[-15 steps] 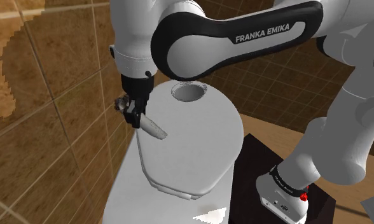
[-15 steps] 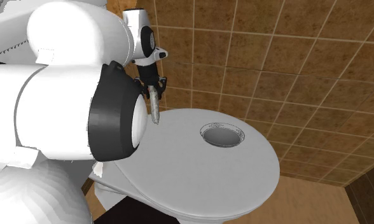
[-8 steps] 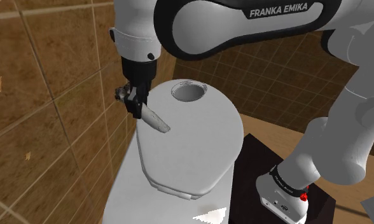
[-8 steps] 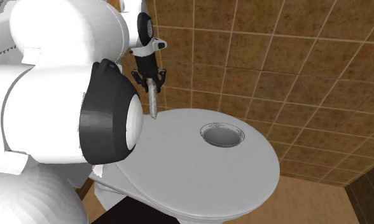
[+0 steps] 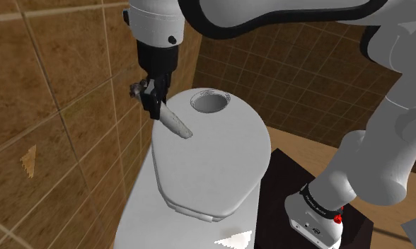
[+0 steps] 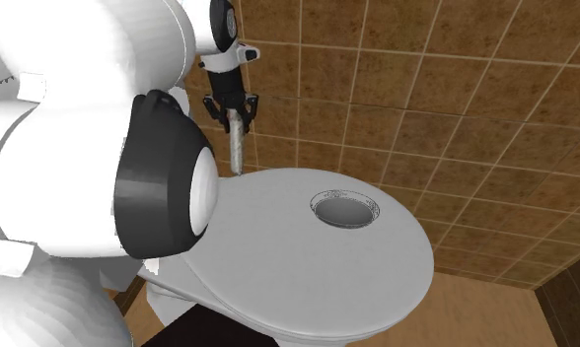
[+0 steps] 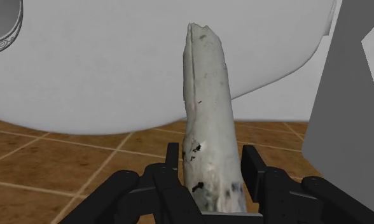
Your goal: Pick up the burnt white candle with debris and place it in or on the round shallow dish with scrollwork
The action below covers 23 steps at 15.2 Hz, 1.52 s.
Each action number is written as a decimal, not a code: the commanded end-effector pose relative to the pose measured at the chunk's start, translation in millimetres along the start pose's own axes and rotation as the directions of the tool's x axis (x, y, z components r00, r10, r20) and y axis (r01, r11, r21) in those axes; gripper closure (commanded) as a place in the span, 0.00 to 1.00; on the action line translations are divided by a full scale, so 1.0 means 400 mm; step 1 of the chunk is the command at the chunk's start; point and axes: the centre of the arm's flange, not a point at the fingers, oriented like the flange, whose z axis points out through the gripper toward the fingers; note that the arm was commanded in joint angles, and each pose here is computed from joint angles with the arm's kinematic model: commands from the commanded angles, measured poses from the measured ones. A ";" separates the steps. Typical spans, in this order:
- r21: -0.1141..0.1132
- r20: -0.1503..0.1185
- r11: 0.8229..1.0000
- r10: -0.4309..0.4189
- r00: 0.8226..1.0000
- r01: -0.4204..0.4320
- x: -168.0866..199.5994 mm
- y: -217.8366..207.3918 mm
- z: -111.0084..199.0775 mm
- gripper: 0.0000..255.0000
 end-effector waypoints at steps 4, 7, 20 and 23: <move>0.000 0.000 1.000 0.000 1.000 0.000 -0.066 0.134 0.005 1.00; 0.000 0.000 1.000 0.000 1.000 0.000 -0.111 0.222 0.010 1.00; 0.000 0.000 1.000 0.000 1.000 0.000 -0.305 0.604 0.033 1.00; 0.000 0.000 1.000 0.000 1.000 0.000 -0.352 0.697 0.038 1.00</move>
